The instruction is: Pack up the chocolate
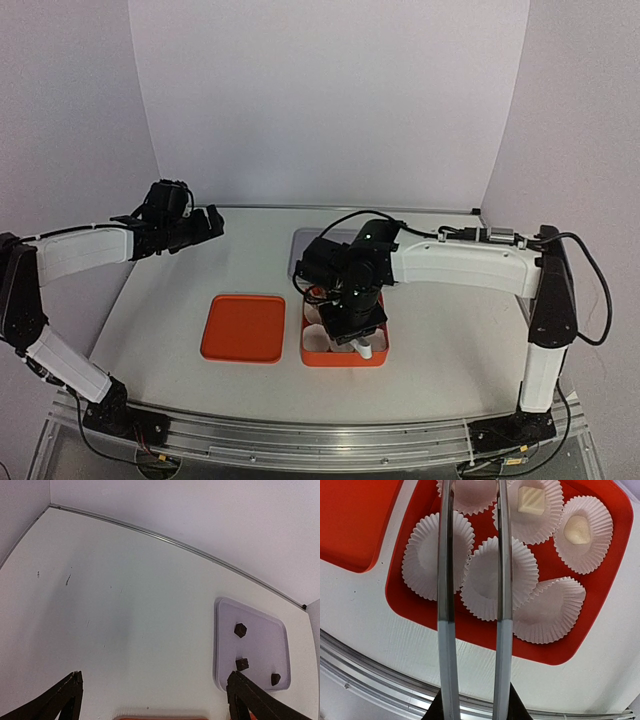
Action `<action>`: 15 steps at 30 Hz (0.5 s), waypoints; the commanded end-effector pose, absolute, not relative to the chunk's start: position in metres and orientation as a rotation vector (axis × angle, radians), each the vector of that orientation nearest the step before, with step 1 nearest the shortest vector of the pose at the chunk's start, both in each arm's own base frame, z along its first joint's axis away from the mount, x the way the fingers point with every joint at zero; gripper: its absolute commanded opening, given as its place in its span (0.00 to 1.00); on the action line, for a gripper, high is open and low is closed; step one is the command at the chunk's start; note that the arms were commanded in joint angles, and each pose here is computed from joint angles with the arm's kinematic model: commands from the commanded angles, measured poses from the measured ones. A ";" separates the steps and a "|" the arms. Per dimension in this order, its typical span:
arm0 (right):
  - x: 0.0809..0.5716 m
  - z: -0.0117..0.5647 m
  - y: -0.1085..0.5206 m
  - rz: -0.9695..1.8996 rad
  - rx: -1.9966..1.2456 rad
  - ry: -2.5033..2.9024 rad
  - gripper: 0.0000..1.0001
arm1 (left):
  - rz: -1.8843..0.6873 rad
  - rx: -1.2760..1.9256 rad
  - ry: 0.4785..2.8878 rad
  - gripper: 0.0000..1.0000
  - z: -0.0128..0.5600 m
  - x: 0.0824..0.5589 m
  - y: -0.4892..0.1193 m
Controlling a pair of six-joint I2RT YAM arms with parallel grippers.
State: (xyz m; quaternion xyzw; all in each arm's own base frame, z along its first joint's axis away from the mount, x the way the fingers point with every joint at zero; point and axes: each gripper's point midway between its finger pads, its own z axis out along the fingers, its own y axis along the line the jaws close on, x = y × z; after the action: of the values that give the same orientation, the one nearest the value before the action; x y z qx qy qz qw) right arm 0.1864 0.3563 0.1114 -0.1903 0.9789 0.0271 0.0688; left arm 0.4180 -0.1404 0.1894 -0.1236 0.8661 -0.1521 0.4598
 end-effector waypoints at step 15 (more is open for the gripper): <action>0.185 0.106 0.368 0.120 -0.517 2.975 0.00 | -0.364 -0.293 2.087 1.00 0.202 0.426 -0.138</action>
State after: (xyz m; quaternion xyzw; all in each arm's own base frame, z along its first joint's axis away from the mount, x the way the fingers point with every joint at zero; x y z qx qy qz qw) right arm 0.1875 0.3609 0.1063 -0.1772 0.9816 0.0278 0.0648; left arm 0.4195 -0.1397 0.1875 -0.1221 0.8666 -0.1491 0.4602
